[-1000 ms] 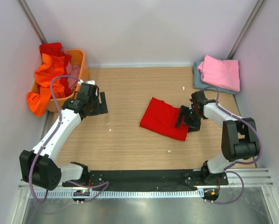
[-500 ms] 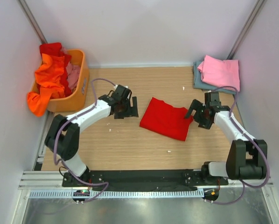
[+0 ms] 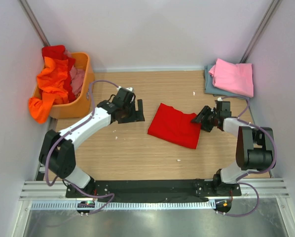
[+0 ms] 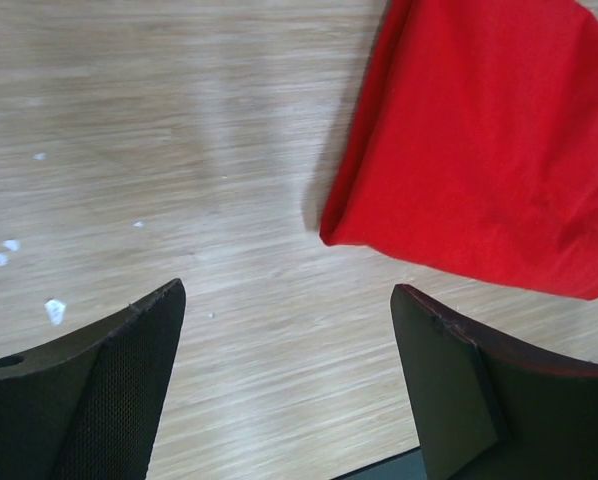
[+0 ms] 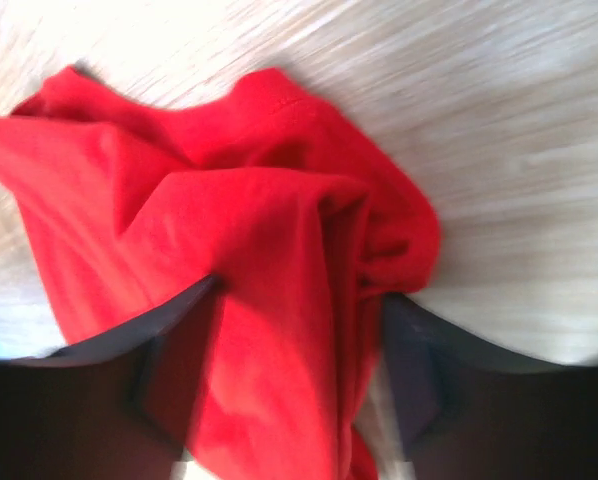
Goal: Fold and stack the t-shirts
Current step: Neatly place the folded tshirt to the corner
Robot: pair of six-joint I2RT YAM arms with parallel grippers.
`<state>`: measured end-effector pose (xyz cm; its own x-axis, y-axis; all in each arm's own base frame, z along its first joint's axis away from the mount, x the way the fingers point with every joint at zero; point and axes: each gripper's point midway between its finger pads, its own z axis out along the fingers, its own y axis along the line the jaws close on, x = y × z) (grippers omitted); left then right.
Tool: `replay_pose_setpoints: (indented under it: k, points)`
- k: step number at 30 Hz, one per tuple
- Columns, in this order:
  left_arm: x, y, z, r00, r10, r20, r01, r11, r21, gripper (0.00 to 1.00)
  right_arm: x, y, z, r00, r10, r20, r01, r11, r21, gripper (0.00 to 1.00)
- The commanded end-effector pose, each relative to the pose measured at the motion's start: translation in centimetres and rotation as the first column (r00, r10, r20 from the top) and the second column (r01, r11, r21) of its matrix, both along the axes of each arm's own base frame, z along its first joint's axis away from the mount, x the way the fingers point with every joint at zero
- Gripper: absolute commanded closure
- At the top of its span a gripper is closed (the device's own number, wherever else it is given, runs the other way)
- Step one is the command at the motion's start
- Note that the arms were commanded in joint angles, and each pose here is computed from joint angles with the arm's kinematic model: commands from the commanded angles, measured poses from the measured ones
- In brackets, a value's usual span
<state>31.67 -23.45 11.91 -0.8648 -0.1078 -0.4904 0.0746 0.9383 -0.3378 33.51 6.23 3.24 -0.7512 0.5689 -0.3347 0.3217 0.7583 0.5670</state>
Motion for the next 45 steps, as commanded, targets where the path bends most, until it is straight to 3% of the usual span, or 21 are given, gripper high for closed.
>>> replay_pose_setpoints:
  k: [1, 2, 3, 5, 10, 17, 26, 30, 38, 45]
  points:
    - [-0.8, 2.5, 4.2, 0.995, -0.004, 0.100, -0.001, 0.999, 0.046, 0.15, -2.2, 0.7, -4.1, 0.994, 0.003, -0.111, 0.001, 0.999, 0.042, 0.44]
    - [-1.4, 3.2, 4.5, 0.996, -0.006, 0.091, 0.001, 0.998, 0.063, 0.15, -2.1, 0.9, -4.3, 0.995, 0.008, -0.101, -0.003, 0.999, 0.053, 0.52]
    - [-1.6, 3.6, 5.2, 0.994, -0.016, 0.109, 0.008, 0.997, 0.078, 0.14, -2.0, 1.1, -4.4, 0.995, 0.011, -0.103, -0.005, 0.998, 0.065, 0.75]
    - [-3.0, 5.2, 6.6, 0.993, -0.024, 0.114, 0.011, 0.994, 0.111, 0.14, -1.5, 1.5, -4.4, 0.993, 0.032, -0.110, -0.022, 0.996, 0.088, 0.98]
    - [-6.9, 9.6, 7.9, 0.990, -0.040, 0.134, 0.010, 0.976, 0.220, 0.12, 2.6, -0.4, -0.2, 0.995, 0.060, -0.077, -0.063, 0.997, -0.037, 0.99]
    - [-10.3, 13.5, 8.0, 0.973, 0.025, 0.230, -0.078, 0.971, 0.224, 0.11, 10.6, -6.1, 8.8, 0.996, 0.088, -0.018, -0.089, 0.939, -0.332, 0.99]
    - [-11.3, 13.7, 9.2, 0.925, 0.099, 0.367, -0.128, 0.990, 0.057, 0.06, 16.8, -10.6, 15.1, 0.999, 0.043, 0.010, -0.032, 0.858, -0.512, 0.99]
    - [-11.2, 14.7, 9.6, 0.908, 0.129, 0.398, -0.170, 0.983, 0.070, 0.01, 19.0, -10.7, 16.8, 0.998, 0.027, 0.054, 0.003, 0.871, -0.491, 0.99]
    - [-11.2, 14.6, 9.2, 0.916, 0.127, 0.380, -0.169, 0.982, 0.079, 0.01, 22.9, -7.4, 20.8, 0.974, 0.031, 0.225, 0.039, 0.953, -0.300, 0.99]
    - [-11.1, 14.7, 9.1, 0.916, 0.132, 0.378, -0.176, 0.981, 0.082, 0.01, 25.8, -7.4, 23.8, 0.939, -0.016, 0.345, 0.108, 0.962, -0.250, 0.99]
